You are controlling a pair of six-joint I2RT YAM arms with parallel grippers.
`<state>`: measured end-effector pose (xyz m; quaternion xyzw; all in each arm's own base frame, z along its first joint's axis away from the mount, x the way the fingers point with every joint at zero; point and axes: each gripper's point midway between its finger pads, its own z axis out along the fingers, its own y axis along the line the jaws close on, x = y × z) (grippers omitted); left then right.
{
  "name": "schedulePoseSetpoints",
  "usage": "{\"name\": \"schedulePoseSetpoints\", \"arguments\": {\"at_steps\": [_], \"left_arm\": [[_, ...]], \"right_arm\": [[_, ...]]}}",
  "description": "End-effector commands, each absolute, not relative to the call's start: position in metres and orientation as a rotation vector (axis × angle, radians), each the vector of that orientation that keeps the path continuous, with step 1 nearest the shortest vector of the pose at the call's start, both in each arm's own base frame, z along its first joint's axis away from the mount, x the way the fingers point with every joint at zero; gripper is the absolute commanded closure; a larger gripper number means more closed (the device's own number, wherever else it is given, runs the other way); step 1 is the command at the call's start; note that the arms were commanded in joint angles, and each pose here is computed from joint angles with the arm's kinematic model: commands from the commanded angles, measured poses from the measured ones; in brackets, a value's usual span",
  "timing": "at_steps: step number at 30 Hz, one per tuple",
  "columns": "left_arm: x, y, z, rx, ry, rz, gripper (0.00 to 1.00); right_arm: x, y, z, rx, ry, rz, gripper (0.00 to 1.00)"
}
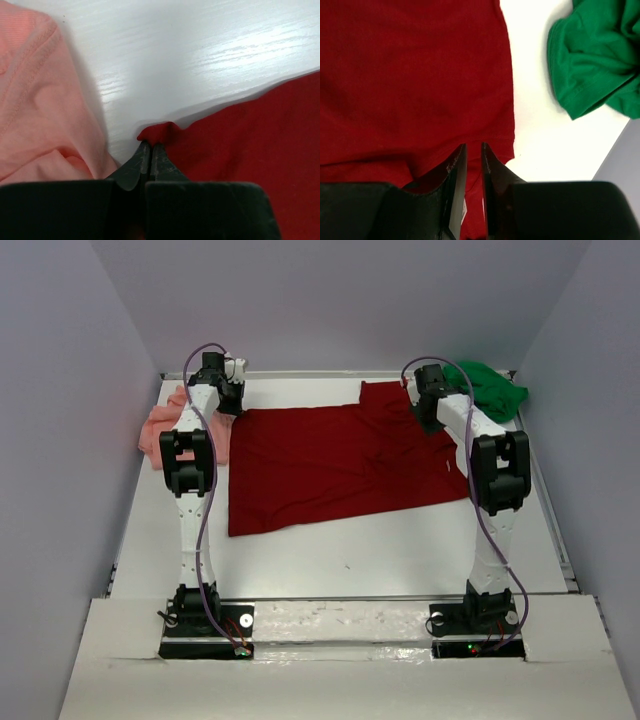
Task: Fold and stack the t-shirts
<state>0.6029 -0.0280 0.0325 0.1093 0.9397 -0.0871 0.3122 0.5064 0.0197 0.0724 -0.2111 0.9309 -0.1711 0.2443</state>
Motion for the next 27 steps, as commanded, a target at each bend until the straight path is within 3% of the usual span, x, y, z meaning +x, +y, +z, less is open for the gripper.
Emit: {"name": "schedulePoseSetpoints", "arguments": {"at_steps": [1,7,8,11,14,20,27], "left_arm": [[0.591,-0.024,0.025,0.297,2.524,-0.177,1.0],[0.587,-0.023,0.035,0.294,2.512,-0.165,1.0],[0.587,-0.022,0.038,0.296,2.507,-0.162,1.0],[0.585,-0.02,0.044,0.298,2.503,-0.152,1.0],[0.582,-0.02,0.05,0.3,2.5,-0.151,1.0],[0.575,-0.02,0.059,0.297,2.504,-0.15,1.0],[0.567,-0.031,0.067,0.319,2.501,-0.137,1.0]], "right_arm": [[0.534,0.031,0.095,-0.524,2.466,-0.409,0.75],[0.573,0.04,0.104,-0.506,2.399,-0.384,0.52],[0.583,0.043,0.116,-0.496,2.363,-0.373,0.38],[0.601,0.048,0.116,-0.503,2.332,-0.366,0.26],[0.613,0.05,0.112,-0.517,2.31,-0.366,0.26],[0.632,0.038,0.098,-0.467,2.285,-0.394,0.41],[0.638,0.038,0.08,-0.464,2.293,-0.361,0.49]]}}
